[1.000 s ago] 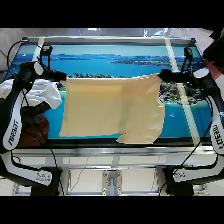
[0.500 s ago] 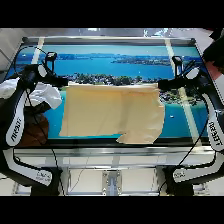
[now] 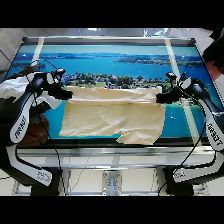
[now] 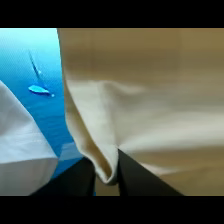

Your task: Fold the shirts.

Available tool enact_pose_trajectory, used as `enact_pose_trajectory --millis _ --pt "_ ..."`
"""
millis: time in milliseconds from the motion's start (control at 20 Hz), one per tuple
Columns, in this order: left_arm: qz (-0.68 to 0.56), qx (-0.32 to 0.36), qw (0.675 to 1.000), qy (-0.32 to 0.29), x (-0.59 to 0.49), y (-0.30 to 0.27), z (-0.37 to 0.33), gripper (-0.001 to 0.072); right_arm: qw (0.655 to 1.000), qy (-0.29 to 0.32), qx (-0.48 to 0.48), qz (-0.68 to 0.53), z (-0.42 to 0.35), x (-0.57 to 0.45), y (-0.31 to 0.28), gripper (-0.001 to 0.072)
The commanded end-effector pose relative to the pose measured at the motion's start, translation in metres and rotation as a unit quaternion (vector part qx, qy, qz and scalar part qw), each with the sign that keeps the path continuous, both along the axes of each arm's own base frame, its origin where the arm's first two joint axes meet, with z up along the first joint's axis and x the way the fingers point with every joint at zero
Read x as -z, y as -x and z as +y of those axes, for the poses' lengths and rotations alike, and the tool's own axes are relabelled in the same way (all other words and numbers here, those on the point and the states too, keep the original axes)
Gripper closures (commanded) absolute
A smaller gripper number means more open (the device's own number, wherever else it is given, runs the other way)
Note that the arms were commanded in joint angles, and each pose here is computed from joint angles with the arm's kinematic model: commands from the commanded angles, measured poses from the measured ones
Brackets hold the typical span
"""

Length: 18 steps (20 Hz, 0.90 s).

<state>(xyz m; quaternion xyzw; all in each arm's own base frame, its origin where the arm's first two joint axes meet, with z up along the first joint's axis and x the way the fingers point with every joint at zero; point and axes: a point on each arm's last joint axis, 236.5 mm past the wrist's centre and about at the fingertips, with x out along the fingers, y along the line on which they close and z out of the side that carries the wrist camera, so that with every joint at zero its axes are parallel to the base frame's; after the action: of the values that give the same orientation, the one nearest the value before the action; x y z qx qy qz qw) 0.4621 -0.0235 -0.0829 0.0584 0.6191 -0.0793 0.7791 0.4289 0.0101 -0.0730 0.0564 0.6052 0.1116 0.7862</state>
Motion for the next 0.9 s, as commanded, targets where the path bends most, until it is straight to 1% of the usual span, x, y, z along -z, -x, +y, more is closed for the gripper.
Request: enact_pose_trajectory --millis 0,50,150,200,250,350,450,550,600,700,750,850 --pt "0.017 0.006 1.000 0.003 0.002 0.010 -0.008 0.0169 0.999 -0.033 0.008 0.037 0.015 -0.002 0.017 0.0229" --pt "0.013 0.005 1.000 0.003 -0.007 0.011 -0.006 0.0198 0.998 -0.033 -0.005 0.057 0.015 -0.009 0.026 0.0230" --pt "-0.021 -0.008 1.000 0.005 -0.047 0.010 0.006 0.0198 0.995 -0.001 -0.034 0.098 -0.003 -0.038 0.051 0.0233" --pt "-0.051 -0.018 0.999 0.005 -0.076 0.011 0.015 0.0198 0.994 0.019 -0.036 0.102 -0.017 -0.061 0.060 0.0252" --pt "-0.081 -0.032 0.996 0.006 -0.105 0.014 0.025 0.0198 0.996 0.031 -0.026 0.085 -0.031 -0.086 0.066 0.0260" --pt "-0.126 -0.066 0.990 0.015 -0.143 0.039 0.047 0.0198 0.999 0.033 0.016 0.040 -0.053 -0.119 0.083 0.0260" --pt "-0.142 -0.146 0.978 0.038 -0.135 0.088 0.069 0.0198 0.997 0.013 0.059 0.041 -0.060 -0.112 0.122 0.0259" --pt "-0.147 -0.268 0.947 0.100 -0.100 0.144 0.071 0.0198 0.991 -0.043 0.111 0.066 -0.043 -0.073 0.169 0.0259" --pt "-0.156 -0.307 0.931 0.125 -0.087 0.162 0.069 0.0199 0.982 -0.088 0.144 0.088 -0.025 -0.052 0.189 0.0257" --pt "-0.159 -0.386 0.889 0.187 -0.062 0.193 0.056 0.0199 0.959 -0.176 0.168 0.143 0.015 -0.026 0.219 0.0257" --pt "-0.149 -0.408 0.874 0.218 -0.052 0.204 0.045 0.0198 0.947 -0.213 0.174 0.167 0.033 -0.019 0.227 0.0257" --pt "-0.134 -0.427 0.855 0.263 -0.039 0.215 0.025 0.0198 0.925 -0.273 0.193 0.181 0.058 -0.013 0.231 0.0257"
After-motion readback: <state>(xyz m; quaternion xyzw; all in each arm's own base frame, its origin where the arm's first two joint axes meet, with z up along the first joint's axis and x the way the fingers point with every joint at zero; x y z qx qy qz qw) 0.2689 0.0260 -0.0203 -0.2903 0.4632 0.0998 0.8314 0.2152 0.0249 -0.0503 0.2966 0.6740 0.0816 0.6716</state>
